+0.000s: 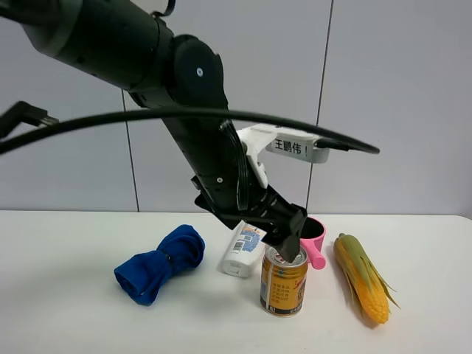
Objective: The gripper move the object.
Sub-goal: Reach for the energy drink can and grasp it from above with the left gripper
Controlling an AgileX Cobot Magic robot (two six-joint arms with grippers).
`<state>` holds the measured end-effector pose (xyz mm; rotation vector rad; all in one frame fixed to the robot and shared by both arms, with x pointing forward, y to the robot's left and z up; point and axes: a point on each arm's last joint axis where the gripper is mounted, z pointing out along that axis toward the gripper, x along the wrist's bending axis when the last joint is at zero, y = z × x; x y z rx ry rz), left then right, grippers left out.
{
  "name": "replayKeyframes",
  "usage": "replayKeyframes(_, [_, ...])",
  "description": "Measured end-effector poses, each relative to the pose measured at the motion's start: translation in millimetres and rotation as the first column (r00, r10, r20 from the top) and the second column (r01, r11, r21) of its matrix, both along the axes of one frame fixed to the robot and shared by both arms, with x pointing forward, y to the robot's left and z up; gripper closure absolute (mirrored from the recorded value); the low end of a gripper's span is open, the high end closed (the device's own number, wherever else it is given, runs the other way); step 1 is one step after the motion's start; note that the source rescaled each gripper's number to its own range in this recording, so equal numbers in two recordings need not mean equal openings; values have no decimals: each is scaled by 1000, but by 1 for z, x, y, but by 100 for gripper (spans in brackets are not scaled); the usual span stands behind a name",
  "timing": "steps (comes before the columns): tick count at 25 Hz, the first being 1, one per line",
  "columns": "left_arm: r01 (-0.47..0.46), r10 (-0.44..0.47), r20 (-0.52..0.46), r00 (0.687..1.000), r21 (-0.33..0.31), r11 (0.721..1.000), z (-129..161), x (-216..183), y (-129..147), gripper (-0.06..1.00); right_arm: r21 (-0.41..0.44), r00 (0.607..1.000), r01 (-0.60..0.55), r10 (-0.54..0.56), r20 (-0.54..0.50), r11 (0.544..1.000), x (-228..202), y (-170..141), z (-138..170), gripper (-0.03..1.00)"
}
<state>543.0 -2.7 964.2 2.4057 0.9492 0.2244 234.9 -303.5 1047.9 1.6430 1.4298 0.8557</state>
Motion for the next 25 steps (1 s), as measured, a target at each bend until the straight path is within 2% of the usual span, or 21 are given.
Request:
replayKeyframes(10, [15,-11,68,998,-65,998,-20,0,-22,-6,0,1000,0,0,0,1000,0,0,0,-3])
replayKeyframes(25, [23,-21,41,999,-45,999,-48,-3,-31,-6,0,1000,0,0,0,1000,0,0,0,-3])
